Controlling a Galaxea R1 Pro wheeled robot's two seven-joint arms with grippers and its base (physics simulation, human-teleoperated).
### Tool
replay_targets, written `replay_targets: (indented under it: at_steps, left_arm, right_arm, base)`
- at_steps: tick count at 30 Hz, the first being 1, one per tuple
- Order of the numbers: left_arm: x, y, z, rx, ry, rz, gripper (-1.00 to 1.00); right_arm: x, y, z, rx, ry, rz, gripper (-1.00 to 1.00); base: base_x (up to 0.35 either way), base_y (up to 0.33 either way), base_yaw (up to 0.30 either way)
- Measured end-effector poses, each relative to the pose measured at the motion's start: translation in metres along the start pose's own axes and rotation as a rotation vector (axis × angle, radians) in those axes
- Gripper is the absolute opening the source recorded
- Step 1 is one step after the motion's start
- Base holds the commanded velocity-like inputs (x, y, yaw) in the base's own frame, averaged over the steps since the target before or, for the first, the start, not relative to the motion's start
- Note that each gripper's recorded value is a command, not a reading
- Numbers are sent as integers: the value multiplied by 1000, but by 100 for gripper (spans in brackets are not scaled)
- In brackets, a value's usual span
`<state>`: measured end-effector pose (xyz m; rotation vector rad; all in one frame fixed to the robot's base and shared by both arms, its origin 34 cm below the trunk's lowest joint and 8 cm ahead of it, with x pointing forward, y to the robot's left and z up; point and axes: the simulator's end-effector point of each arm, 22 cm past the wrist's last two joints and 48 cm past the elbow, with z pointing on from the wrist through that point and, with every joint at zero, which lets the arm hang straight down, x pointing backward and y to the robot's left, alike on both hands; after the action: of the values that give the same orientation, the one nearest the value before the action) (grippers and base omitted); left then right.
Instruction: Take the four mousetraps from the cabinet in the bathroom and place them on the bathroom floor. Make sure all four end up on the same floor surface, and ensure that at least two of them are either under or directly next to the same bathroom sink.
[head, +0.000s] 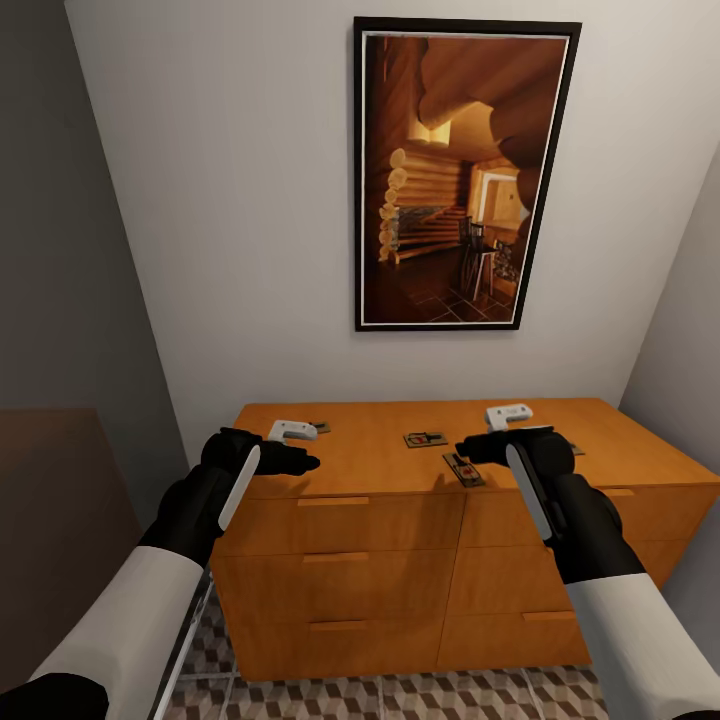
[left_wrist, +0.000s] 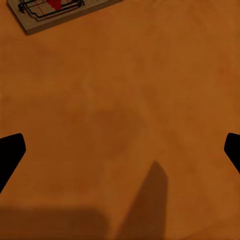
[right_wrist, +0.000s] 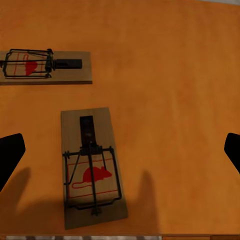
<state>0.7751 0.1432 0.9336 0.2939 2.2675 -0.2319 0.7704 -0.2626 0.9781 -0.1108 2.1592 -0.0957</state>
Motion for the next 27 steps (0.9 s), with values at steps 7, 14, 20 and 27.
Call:
replay_targets:
  at_steps: [7, 14, 20, 27]
  left_arm:
    - [0, 0, 0, 0, 0, 1, 100]
    - [0, 0, 0, 0, 0, 1, 100]
    - [0, 0, 0, 0, 0, 0, 100]
    - [0, 0, 0, 1, 0, 1, 100]
  right_arm:
    - [17, 0, 10, 0, 47, 1, 100]
    - [33, -1, 19, 1, 91, -1, 100]
    - [37, -1, 21, 1, 103, 0, 100]
    - [39, -2, 22, 1, 107, 1, 100]
  base:
    - [0, 0, 0]
    - [0, 0, 0]
    - [0, 0, 0]
    - [0, 0, 0]
